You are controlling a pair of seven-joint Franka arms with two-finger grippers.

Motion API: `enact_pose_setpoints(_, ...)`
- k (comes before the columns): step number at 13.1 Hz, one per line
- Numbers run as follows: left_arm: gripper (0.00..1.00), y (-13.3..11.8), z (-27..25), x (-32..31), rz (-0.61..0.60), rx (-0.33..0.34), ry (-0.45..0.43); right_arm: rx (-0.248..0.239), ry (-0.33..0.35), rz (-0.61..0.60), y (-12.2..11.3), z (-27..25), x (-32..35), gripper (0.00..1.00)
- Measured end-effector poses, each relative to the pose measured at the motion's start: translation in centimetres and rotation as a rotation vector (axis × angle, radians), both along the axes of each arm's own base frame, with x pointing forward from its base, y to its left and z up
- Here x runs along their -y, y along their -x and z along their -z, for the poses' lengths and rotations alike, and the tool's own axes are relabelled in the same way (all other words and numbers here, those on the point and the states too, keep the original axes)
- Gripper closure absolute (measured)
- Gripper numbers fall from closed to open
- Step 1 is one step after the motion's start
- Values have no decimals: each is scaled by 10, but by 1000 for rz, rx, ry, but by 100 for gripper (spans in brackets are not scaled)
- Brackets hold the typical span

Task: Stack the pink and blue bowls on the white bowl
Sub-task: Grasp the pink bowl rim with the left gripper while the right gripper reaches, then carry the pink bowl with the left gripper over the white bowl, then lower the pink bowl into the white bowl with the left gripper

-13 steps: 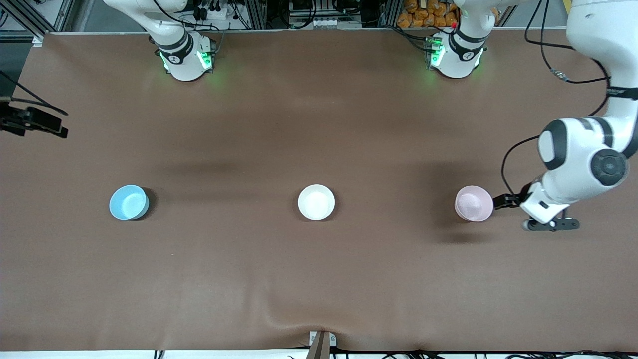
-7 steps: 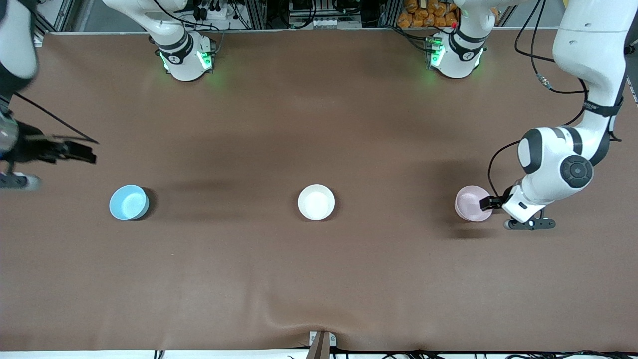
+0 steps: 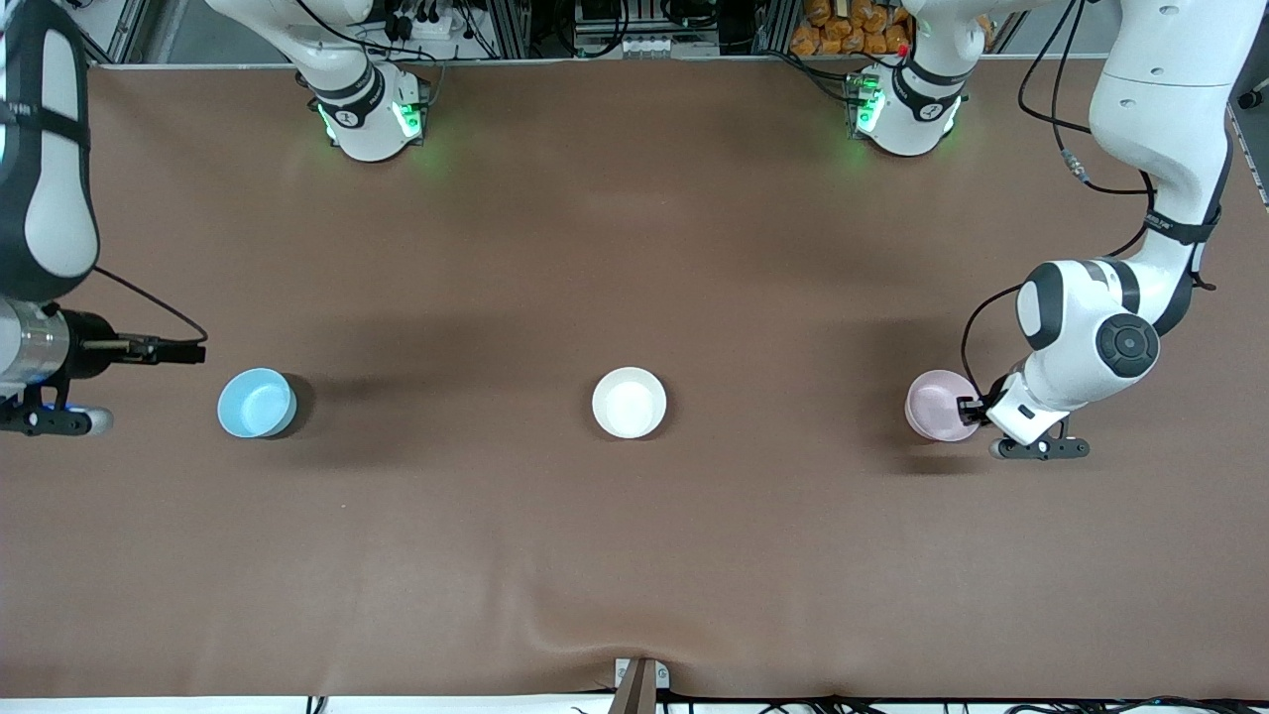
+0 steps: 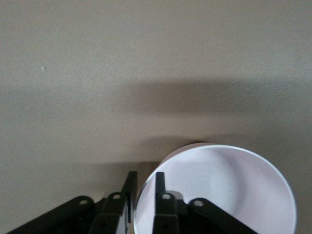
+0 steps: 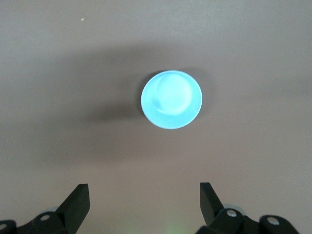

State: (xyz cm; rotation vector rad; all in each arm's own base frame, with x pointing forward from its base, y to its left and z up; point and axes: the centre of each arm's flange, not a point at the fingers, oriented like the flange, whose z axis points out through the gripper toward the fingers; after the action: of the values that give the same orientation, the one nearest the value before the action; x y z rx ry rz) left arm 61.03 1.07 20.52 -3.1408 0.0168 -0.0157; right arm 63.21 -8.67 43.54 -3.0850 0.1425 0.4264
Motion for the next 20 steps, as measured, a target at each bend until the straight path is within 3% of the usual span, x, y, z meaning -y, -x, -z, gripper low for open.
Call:
enact_pose_setpoints(1, 93, -3, -6, 2, 3, 12, 1, 9, 2, 0, -5, 12, 1, 0)
enact_pose_setpoints(2, 96, -5, -15, 7, 11, 27, 4, 14, 2, -5, -9, 23, 0, 0)
enact_pose_setpoints(4, 96, -10, -36, 31, 22, 39, 19, 30, -4, -38, -14, 49, 5, 0)
enact_pose_setpoints(8, 97, -23, -91, 116, -47, 0, 68, 134, -12, -119, -9, 106, 55, 0)
enact_pose_setpoints(10, 97, -23, -119, 175, -108, -19, 78, 160, -10, -148, -12, 130, 65, 0)
enact_pose_setpoints(13, 97, 1, -139, 286, -167, -26, 87, 155, -10, -158, -16, 176, 71, 0)
enact_pose_setpoints(16, 97, 36, -126, 387, -188, -47, 101, 129, -23, -179, -13, 197, 72, 0)
enact_pose_setpoints(20, 97, 44, -106, 440, -206, -64, 121, 105, -39, -207, -6, 216, 84, 0)
